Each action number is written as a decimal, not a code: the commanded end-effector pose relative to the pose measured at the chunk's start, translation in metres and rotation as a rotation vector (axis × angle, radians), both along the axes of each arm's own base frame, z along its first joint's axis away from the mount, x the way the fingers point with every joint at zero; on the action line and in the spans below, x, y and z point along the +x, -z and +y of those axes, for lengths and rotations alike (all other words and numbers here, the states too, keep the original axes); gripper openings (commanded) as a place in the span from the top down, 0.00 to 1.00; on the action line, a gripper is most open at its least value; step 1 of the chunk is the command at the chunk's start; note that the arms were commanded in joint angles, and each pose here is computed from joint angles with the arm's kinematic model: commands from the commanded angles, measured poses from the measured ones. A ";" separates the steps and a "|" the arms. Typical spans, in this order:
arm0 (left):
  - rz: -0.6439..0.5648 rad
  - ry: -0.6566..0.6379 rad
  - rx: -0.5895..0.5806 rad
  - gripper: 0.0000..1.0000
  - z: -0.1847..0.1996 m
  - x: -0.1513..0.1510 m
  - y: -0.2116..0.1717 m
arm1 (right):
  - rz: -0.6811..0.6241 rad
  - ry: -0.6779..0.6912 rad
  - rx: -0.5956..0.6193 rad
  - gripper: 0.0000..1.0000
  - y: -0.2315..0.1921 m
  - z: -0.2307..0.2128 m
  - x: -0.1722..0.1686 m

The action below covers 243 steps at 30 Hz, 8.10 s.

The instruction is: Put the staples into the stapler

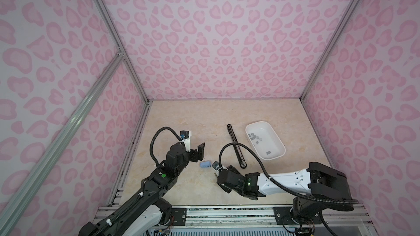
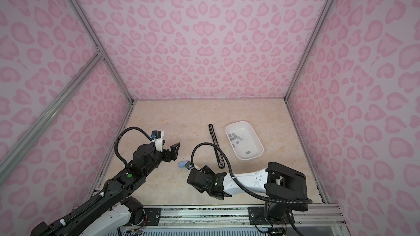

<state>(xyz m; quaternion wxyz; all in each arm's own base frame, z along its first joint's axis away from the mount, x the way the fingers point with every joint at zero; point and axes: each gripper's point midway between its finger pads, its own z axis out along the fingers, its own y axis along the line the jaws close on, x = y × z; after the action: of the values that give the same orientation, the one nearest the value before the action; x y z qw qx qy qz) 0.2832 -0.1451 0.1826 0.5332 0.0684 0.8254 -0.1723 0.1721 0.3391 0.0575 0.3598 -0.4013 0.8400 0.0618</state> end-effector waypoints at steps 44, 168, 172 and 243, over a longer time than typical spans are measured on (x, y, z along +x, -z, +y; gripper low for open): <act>0.142 0.309 -0.099 0.10 -0.065 -0.038 0.022 | -0.208 0.238 -0.018 0.40 -0.049 -0.064 0.044; -0.090 0.601 0.141 0.96 -0.181 -0.071 -0.006 | 0.103 0.116 0.596 0.51 -0.093 -0.064 0.080; -0.116 0.574 0.127 0.96 -0.174 -0.070 -0.014 | 0.122 0.118 0.584 0.53 -0.086 -0.061 0.080; -0.292 1.083 -0.145 0.96 -0.170 -0.154 -0.061 | -0.085 -0.724 0.784 0.29 -0.126 -0.007 -0.048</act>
<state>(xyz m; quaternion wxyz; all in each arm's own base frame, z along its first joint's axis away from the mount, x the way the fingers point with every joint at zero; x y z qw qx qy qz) 0.1377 -0.3097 0.2381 0.4937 0.4477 0.5943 -0.4501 0.1321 0.3266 0.1758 0.4815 -0.4924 0.5673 0.4515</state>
